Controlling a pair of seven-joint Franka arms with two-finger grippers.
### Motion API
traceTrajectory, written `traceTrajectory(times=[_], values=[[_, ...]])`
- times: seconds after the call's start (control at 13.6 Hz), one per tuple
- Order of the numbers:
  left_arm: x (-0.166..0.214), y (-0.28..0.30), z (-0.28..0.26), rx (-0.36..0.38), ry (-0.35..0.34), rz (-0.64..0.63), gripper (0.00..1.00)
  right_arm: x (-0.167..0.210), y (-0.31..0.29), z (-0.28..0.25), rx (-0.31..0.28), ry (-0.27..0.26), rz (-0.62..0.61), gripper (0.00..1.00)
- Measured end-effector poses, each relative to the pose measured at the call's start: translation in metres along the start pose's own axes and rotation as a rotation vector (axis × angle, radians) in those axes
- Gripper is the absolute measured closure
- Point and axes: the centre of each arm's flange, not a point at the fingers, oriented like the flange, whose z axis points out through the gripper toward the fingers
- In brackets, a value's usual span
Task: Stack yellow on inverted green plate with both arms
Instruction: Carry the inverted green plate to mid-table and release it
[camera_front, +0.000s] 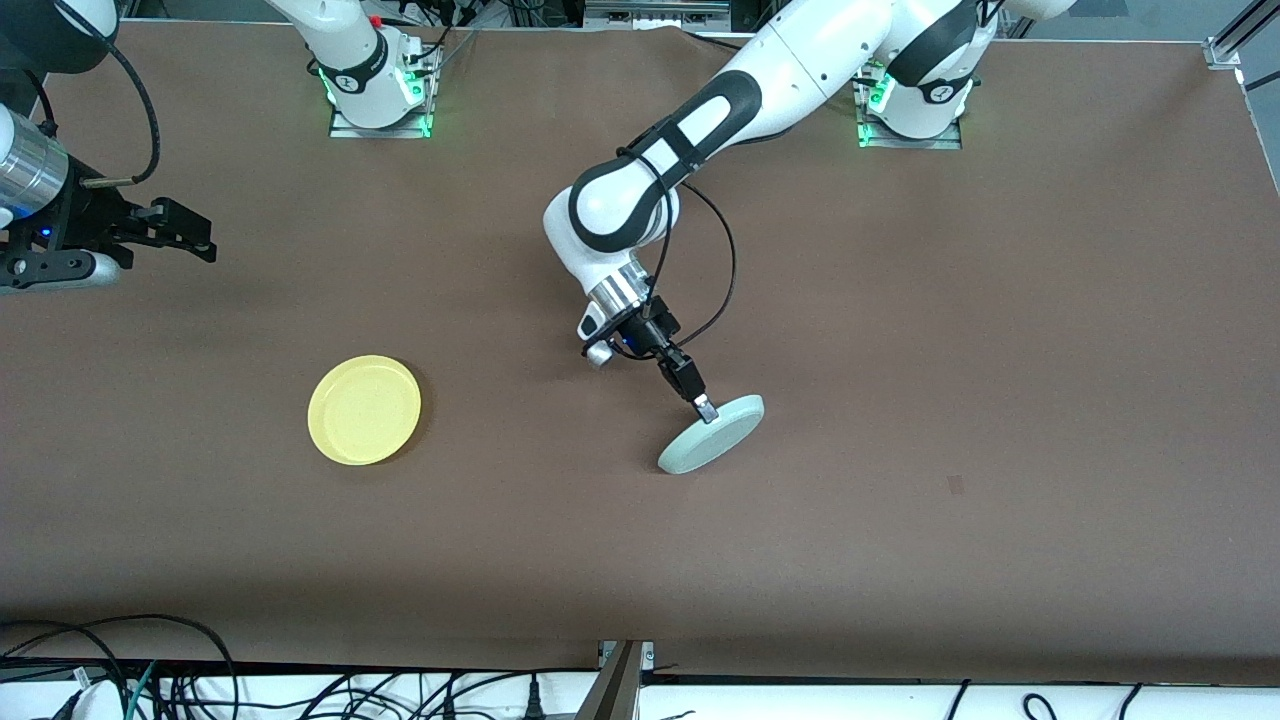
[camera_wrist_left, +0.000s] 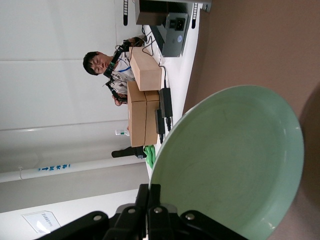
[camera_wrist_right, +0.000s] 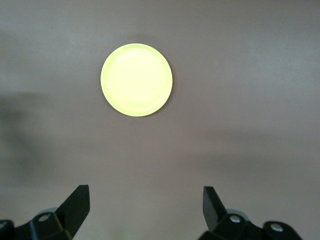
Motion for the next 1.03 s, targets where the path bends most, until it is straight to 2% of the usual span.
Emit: traceTrajectory(times=[0.15,0.37,0.66,0.88,0.96,1.03], values=[[0.001,0.010,-0.024,-0.004,0.017,-0.035,0.98,0.000,0.000,0.000,0.000,0.000,0.000,0.00],[0.001,0.029,-0.065,-0.057,0.039,-0.095,0.98,0.000,0.000,0.000,0.000,0.000,0.000,0.00],[0.009,0.033,-0.097,-0.216,0.012,-0.232,0.98,0.000,0.000,0.000,0.000,0.000,0.000,0.00],[0.012,0.040,-0.111,-0.386,-0.033,-0.383,0.98,0.000,0.001,0.000,0.000,0.000,0.002,0.00],[0.015,0.042,-0.116,-0.472,-0.057,-0.426,0.95,0.000,0.002,0.000,0.000,-0.001,0.005,0.00],[0.018,0.047,-0.124,-0.592,-0.082,-0.481,0.86,0.000,0.004,0.001,0.001,-0.002,0.008,0.00]])
